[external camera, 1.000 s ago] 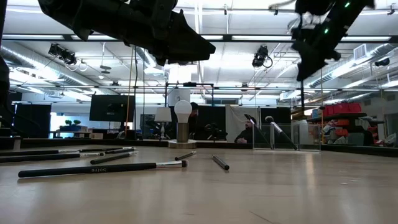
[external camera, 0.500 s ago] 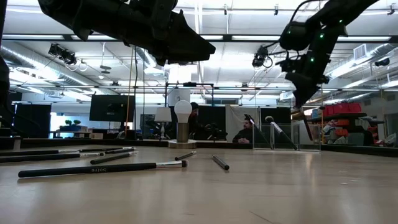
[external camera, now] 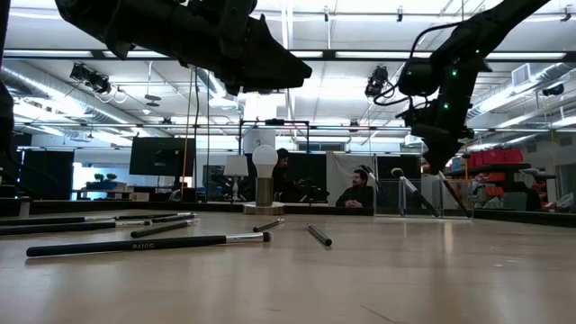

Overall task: Put items in baskets/containers
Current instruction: Put the silver highlighter brush into the transparent organizer, then put the silver eyeshadow brush into the transparent organizer

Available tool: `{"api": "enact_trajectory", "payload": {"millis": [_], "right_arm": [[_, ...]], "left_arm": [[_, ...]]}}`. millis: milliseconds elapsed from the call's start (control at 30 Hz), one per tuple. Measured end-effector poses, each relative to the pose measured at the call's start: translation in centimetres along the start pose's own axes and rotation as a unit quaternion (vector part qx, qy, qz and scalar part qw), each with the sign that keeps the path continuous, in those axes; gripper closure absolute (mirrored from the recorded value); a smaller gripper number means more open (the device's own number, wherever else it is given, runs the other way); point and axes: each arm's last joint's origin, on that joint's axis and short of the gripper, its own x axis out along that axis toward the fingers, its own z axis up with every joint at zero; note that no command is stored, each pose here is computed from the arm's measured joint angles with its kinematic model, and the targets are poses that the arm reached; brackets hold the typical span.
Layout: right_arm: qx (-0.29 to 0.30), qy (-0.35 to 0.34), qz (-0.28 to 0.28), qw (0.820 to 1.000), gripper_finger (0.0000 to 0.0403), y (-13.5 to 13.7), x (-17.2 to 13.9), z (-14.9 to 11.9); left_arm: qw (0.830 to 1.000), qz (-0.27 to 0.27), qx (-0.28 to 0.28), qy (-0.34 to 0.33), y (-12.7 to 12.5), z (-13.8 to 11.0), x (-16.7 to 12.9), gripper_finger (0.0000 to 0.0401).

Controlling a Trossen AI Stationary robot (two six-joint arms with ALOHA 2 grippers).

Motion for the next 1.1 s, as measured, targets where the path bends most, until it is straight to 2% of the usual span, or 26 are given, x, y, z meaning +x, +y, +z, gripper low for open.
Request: {"api": "enact_trajectory", "payload": {"millis": [267, 400, 533, 667, 800, 933, 1033, 1100], "right_arm": [[0.021, -0.033, -0.011, 0.999, 0.0296, -0.6, 0.1, 0.6], [0.031, -0.060, -0.051, 0.996, 0.0271, -0.9, 0.0, 1.2], [0.038, -0.074, -0.089, 0.993, 0.0259, -1.1, -0.3, 1.3], [0.034, -0.103, -0.084, 0.991, 0.0258, -0.5, -1.8, 1.1], [0.015, -0.164, -0.053, 0.985, 0.0267, 1.6, -4.3, 0.8], [-0.045, -0.227, 0.012, 0.973, 0.0280, 5.8, -6.5, 0.3], [-0.100, -0.279, 0.074, 0.952, 0.0290, 9.9, -7.1, -0.8], [-0.124, -0.320, 0.117, 0.932, 0.0295, 12.5, -6.9, -1.9]], "left_arm": [[1.000, 0.004, -0.008, 0.000, 0.2, 0.0, 0.1, 0.0213], [1.000, 0.004, -0.009, 0.001, 0.2, -0.1, 0.2, 0.0213], [1.000, 0.004, -0.008, 0.003, 0.2, -0.2, 0.2, 0.0213], [1.000, 0.003, -0.010, 0.003, 0.2, -0.2, 0.2, 0.0213], [1.000, 0.002, -0.004, 0.014, 0.1, -0.4, 0.1, 0.0213], [0.998, 0.036, 0.003, 0.049, -0.2, -0.4, -1.0, 0.0213], [0.992, 0.080, -0.001, 0.096, -0.2, -0.7, -2.5, 0.0213], [0.985, 0.106, -0.020, 0.134, 0.2, -1.0, -3.7, 0.0213]]}}
